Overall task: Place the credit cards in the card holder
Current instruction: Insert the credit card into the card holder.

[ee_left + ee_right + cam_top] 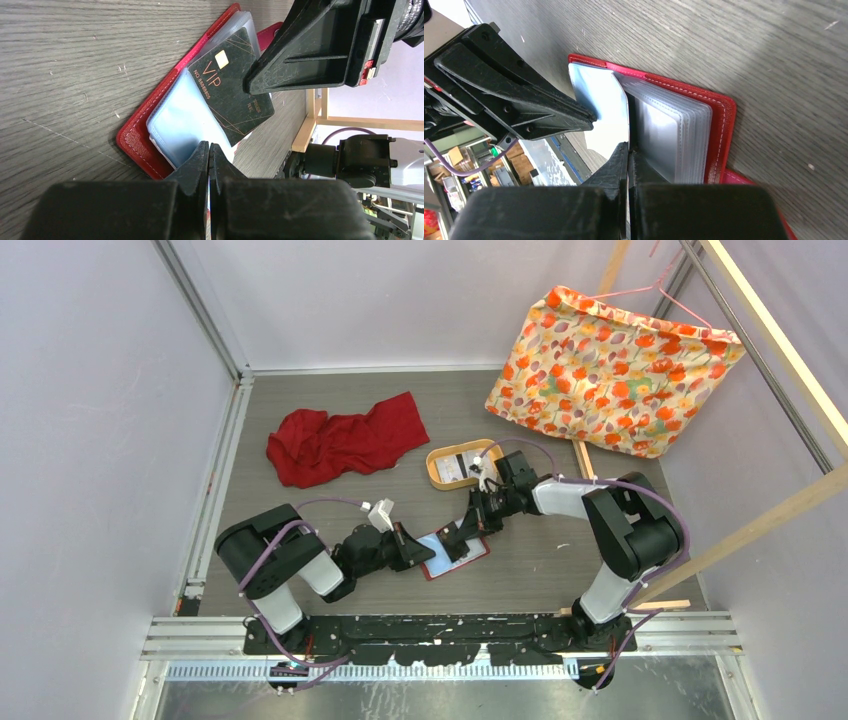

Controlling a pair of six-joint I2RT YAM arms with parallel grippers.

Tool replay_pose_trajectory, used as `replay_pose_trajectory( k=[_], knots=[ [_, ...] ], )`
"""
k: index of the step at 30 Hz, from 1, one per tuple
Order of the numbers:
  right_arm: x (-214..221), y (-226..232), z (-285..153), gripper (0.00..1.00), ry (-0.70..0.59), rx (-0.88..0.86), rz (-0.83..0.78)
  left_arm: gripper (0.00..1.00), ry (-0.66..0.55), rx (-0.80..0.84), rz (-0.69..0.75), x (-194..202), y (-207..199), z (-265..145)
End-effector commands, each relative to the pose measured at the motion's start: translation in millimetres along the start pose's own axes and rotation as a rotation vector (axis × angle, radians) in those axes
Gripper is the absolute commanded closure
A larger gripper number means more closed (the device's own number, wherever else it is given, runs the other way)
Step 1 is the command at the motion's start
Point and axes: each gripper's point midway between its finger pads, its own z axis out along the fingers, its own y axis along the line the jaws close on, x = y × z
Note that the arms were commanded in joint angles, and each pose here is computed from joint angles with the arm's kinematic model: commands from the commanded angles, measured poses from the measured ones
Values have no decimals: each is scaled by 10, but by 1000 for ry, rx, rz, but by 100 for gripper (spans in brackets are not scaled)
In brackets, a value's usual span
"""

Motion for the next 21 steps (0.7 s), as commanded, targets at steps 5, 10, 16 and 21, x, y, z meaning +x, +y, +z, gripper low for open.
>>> replay_pose_trajectory(
  k=[5, 10, 16, 21],
  knots=[
    [-64, -74, -6, 99, -54, 45, -13, 99, -18, 34, 10, -20, -55, -15],
    [-82, -75, 21, 99, -77, 26, 40, 97, -17, 37, 8, -18, -58, -9],
    [-2, 1, 7, 99, -59, -23, 66, 94, -17, 37, 9, -19, -58, -8],
    [77, 27, -1, 99, -39, -44, 62, 89, -19, 41, 10, -25, -70, -6]
  ],
)
